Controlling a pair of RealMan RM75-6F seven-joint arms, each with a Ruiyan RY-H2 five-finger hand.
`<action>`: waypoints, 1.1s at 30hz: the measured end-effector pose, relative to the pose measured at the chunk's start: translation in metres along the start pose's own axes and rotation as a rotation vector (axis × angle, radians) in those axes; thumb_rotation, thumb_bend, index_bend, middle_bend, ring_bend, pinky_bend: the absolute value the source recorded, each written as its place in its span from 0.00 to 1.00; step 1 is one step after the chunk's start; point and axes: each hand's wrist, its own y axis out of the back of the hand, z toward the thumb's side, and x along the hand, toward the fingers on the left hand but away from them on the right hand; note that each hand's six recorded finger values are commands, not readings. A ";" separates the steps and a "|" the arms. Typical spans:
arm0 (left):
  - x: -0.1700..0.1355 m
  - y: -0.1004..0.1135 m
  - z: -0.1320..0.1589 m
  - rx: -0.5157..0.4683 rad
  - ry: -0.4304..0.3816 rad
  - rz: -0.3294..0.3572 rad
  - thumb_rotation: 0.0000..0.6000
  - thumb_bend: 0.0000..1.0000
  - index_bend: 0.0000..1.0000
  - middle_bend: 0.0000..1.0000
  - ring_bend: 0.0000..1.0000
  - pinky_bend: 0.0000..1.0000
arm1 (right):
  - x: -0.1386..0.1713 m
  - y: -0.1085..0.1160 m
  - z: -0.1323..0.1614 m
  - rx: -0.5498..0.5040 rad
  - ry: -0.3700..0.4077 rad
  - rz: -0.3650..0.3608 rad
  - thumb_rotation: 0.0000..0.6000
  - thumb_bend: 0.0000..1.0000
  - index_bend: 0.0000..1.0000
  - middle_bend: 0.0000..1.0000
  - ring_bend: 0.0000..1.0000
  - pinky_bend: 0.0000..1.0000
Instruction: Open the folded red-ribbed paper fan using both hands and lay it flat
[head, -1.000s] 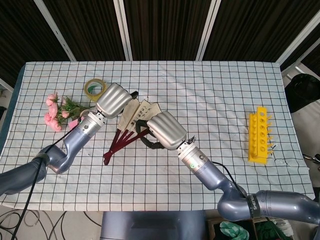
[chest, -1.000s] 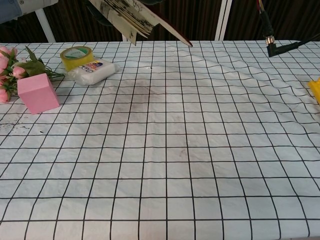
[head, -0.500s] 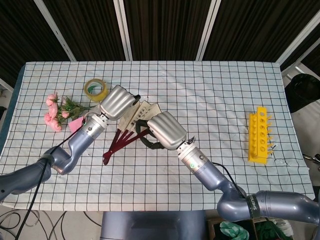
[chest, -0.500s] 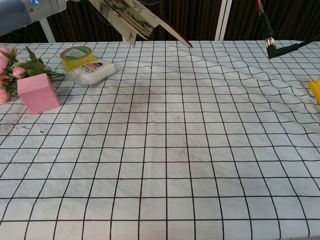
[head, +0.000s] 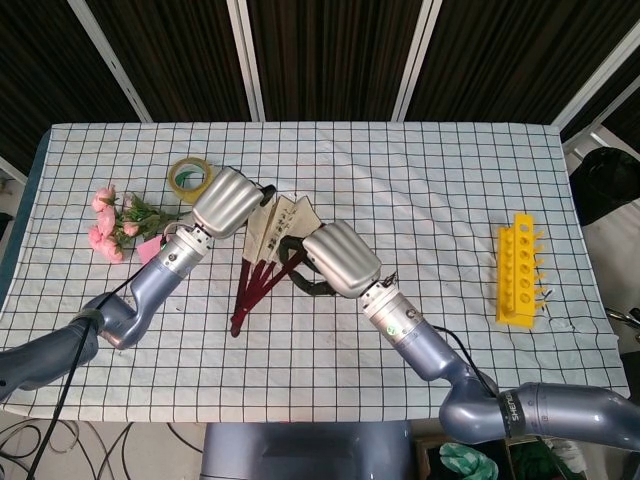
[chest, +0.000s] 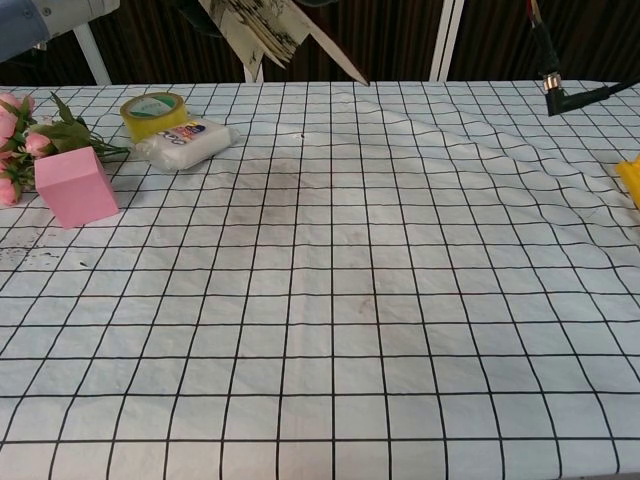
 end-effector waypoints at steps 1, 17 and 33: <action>-0.001 0.001 -0.001 0.001 0.000 0.001 1.00 0.44 0.76 0.95 0.89 0.85 | 0.001 0.001 -0.003 0.004 -0.009 -0.002 1.00 0.66 0.93 0.98 1.00 0.92; -0.023 0.015 -0.026 0.029 0.024 0.016 1.00 0.44 0.76 0.95 0.89 0.85 | 0.018 0.001 -0.047 0.106 -0.098 0.008 1.00 0.66 0.93 0.98 1.00 0.92; -0.037 0.015 -0.036 0.047 0.038 0.000 1.00 0.44 0.76 0.95 0.89 0.85 | 0.037 -0.002 -0.091 0.207 -0.202 0.022 1.00 0.66 0.93 0.98 1.00 0.92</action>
